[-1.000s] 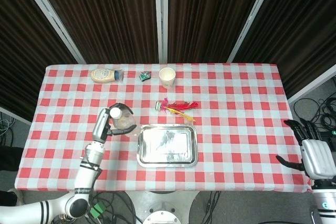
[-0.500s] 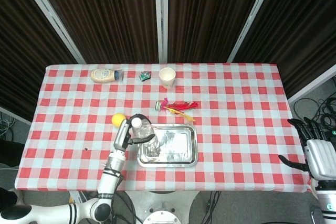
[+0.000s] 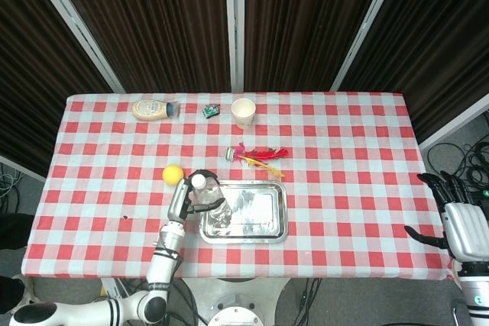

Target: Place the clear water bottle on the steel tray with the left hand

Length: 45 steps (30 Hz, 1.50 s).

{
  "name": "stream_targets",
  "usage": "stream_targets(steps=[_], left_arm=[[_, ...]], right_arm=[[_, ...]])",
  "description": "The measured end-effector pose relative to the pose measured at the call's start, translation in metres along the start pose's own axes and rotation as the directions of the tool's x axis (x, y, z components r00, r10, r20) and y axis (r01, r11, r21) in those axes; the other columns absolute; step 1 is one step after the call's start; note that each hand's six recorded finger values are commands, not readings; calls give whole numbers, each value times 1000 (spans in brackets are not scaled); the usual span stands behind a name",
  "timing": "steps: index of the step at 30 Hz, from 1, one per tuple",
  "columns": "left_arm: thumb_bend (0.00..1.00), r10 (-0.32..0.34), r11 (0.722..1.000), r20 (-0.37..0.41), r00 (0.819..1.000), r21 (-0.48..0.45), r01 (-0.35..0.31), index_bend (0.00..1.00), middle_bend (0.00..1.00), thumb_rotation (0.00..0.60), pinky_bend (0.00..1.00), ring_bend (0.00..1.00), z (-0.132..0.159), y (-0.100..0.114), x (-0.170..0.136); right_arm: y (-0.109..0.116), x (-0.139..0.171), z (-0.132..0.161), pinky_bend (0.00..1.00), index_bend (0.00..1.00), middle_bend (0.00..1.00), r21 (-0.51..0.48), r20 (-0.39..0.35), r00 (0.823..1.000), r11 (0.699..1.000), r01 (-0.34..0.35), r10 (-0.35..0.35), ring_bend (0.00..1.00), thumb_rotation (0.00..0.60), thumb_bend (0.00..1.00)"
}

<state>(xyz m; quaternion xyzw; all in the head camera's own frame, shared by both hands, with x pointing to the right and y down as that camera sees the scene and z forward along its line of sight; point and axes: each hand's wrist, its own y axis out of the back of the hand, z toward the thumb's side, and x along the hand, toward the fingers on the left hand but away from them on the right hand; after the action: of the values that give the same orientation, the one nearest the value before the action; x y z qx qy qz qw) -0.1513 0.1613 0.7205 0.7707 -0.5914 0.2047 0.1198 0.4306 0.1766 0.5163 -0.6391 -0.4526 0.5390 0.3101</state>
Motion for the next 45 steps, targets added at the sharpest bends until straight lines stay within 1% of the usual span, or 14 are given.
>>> stream_targets(steps=[4,12,16,21,27,30,32,35,36,37,39,40,42,45], left_arm=[[124,4,1000,7,1000,-29,-4,347,451,600,423,377,1,-5,0],[83,15,998,35,999,-60,-12,303,410,600,378,326,5,-7,-3],[59,27,997,83,996,-68,-21,255,383,600,350,296,20,-5,-3],[35,47,996,158,986,-81,-35,238,371,600,322,281,49,-1,-8],[14,71,994,250,966,-98,-47,237,371,600,320,281,101,11,-12],[8,94,993,308,947,-91,-69,237,371,600,319,281,135,24,-12],[6,125,992,348,929,-70,-108,237,371,600,319,281,158,38,-10],[23,176,982,370,912,-4,-188,238,371,600,319,281,174,62,-5],[49,191,976,369,910,25,-215,240,371,600,320,281,176,71,-3],[71,210,965,364,907,74,-253,244,371,600,320,281,175,83,0],[152,238,937,355,904,161,-310,274,371,600,320,281,170,103,4],[177,257,912,351,900,219,-346,286,371,600,320,281,165,118,4],[231,281,870,348,895,302,-390,326,371,600,320,281,157,142,4],[255,306,771,346,887,456,-444,344,371,600,319,281,145,183,-3]], right_arm=[[-2,0,0,44,151,143,1,1,1000,1000,-5,5,0,600,44],[-2,-1,-1,44,151,143,2,4,1000,1000,-7,7,0,600,44],[-2,-2,-1,44,151,143,1,6,1000,1000,-7,7,0,600,44],[-2,-3,-3,44,151,142,0,11,1000,1000,-6,7,0,600,44],[-2,-4,-3,44,151,143,0,11,1000,1000,-8,8,0,600,44],[-2,-3,-3,44,151,143,1,12,1000,1000,-8,8,0,600,44],[-3,-3,-3,44,151,143,1,12,1000,1000,-8,8,0,600,44],[-3,-3,-2,44,151,143,1,10,1000,1000,-10,10,0,600,45],[-3,-3,-2,44,151,143,0,8,1000,1000,-11,11,0,600,45],[-3,-2,-1,44,151,143,-1,6,1000,1000,-11,11,0,600,45],[-3,-2,-1,44,151,142,-4,4,1000,1000,-11,11,0,600,45],[-3,-2,-1,44,151,142,-5,4,1000,1000,-11,11,0,600,45],[-2,-2,-1,44,151,143,-7,5,1000,1000,-10,10,0,600,45],[-1,-2,-1,44,151,143,-10,4,1000,1000,-6,6,0,600,44]])
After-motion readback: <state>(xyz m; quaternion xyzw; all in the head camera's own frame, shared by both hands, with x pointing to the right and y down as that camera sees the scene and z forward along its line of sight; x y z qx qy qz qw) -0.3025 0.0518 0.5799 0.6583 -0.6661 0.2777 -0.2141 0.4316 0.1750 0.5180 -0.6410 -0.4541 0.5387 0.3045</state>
